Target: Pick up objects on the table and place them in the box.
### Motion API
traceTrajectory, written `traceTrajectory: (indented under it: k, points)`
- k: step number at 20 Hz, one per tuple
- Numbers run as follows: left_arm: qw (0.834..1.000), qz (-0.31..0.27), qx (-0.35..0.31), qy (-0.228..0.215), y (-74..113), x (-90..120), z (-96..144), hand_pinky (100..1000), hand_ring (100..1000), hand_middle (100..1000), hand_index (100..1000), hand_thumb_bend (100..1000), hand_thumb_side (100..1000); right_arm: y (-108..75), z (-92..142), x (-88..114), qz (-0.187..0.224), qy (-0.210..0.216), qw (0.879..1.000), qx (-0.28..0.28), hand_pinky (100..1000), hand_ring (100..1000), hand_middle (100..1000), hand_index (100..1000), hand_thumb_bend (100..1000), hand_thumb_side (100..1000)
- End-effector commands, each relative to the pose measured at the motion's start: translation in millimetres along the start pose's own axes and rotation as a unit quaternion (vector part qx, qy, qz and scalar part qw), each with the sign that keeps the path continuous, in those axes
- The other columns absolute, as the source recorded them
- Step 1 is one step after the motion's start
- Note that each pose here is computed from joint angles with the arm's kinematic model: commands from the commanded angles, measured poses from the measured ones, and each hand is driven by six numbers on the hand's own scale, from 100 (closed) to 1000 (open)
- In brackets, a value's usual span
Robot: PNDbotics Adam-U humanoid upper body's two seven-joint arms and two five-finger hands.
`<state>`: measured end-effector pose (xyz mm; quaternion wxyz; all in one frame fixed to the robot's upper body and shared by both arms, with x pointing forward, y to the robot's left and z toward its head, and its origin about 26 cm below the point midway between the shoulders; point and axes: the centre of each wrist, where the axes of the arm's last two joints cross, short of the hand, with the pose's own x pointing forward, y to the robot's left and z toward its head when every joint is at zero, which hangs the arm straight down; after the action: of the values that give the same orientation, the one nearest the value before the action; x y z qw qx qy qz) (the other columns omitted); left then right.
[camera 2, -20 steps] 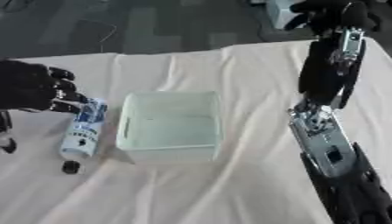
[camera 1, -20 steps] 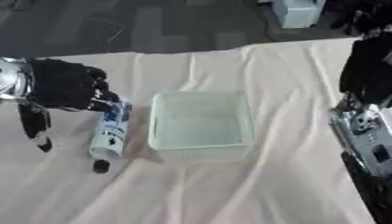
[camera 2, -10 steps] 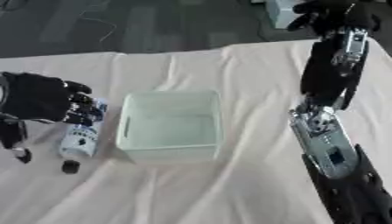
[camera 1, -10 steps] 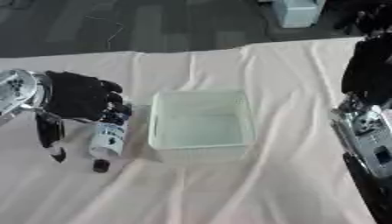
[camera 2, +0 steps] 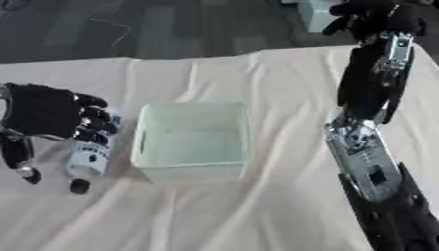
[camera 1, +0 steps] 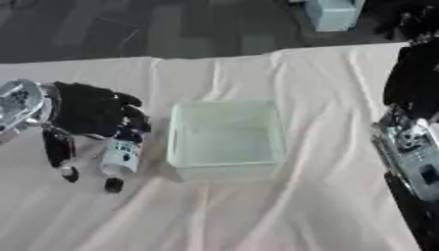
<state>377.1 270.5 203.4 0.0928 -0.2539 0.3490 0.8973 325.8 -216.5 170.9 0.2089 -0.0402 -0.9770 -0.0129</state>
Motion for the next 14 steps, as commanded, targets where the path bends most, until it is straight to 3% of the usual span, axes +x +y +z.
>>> traceTrajectory:
  k: [1,14]
  points:
    - [0.999,-0.015,-0.045,-0.026,3.4,-10.1,11.1,861,823,858,889,772,479,1.1,-7.3,2.4,-0.005,-0.012,1.000,0.002,381,536,590,631,100,1000]
    - [0.999,-0.042,-0.008,-0.027,25.0,-17.0,2.1,890,837,839,869,722,428,5.2,-9.6,3.0,-0.013,-0.016,1.000,0.002,381,537,591,631,100,1000]
